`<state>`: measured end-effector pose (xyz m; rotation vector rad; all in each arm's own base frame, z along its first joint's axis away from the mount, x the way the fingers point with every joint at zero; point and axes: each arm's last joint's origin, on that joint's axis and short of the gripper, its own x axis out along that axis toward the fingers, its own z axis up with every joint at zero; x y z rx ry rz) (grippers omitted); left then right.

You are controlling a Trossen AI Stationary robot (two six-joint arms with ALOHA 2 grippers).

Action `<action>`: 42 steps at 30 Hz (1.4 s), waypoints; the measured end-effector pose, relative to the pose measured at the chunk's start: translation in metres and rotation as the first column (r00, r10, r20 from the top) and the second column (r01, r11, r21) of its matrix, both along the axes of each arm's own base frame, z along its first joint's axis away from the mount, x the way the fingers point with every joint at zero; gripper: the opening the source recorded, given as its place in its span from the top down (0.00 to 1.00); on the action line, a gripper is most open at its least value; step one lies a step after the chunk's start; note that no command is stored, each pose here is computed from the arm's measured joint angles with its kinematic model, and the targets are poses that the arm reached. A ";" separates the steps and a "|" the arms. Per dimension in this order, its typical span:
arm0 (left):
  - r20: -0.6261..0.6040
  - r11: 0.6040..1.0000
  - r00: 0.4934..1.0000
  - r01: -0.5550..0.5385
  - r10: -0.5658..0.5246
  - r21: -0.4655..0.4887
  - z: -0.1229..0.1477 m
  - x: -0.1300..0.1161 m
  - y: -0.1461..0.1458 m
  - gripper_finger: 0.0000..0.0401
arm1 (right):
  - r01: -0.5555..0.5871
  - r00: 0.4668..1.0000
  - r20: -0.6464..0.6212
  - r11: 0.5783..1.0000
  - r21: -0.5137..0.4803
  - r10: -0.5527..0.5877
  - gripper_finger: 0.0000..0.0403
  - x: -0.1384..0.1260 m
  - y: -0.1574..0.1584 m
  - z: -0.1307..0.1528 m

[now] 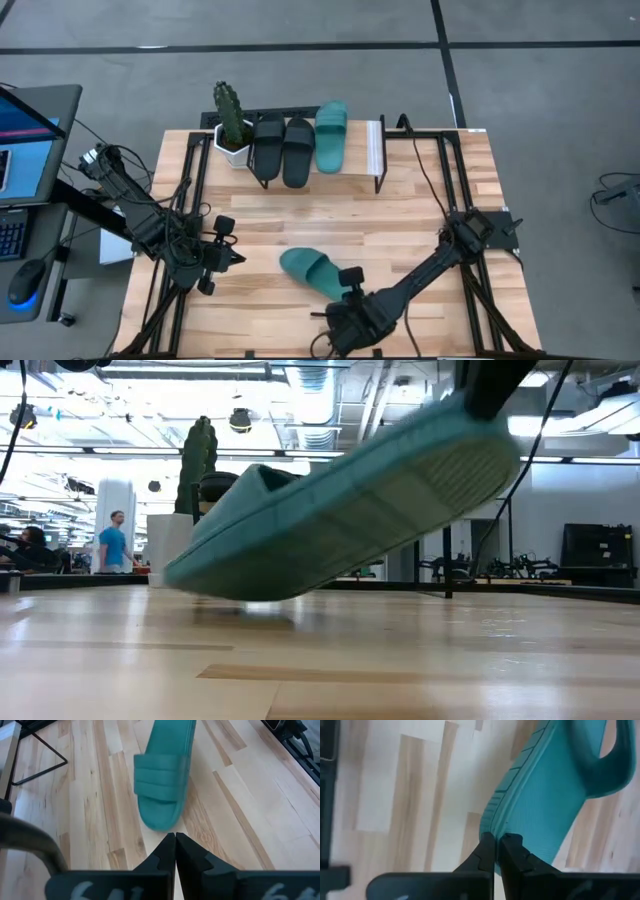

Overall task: Pick and place slides into the shelf
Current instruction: Put the green slide on the shelf

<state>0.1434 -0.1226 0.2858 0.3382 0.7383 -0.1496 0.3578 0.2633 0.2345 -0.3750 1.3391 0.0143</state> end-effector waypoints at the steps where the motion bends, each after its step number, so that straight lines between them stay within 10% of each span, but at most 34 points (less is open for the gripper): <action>1: 0.000 1.000 1.000 0.000 0.000 0.000 0.000 0.000 0.000 1.00 | 0.007 1.000 0.000 1.000 0.001 -0.007 1.00 -0.002 0.002 0.004; 23: -0.001 1.000 1.000 0.001 -0.001 0.000 0.000 0.000 0.000 1.00 | 0.074 0.926 0.377 0.986 -0.147 -0.013 1.00 -0.060 0.038 0.088; 42: -0.002 1.000 1.000 -0.001 0.001 -0.005 0.000 0.000 0.000 1.00 | 0.363 0.770 0.632 0.874 -0.322 -0.087 1.00 -0.029 -0.077 0.162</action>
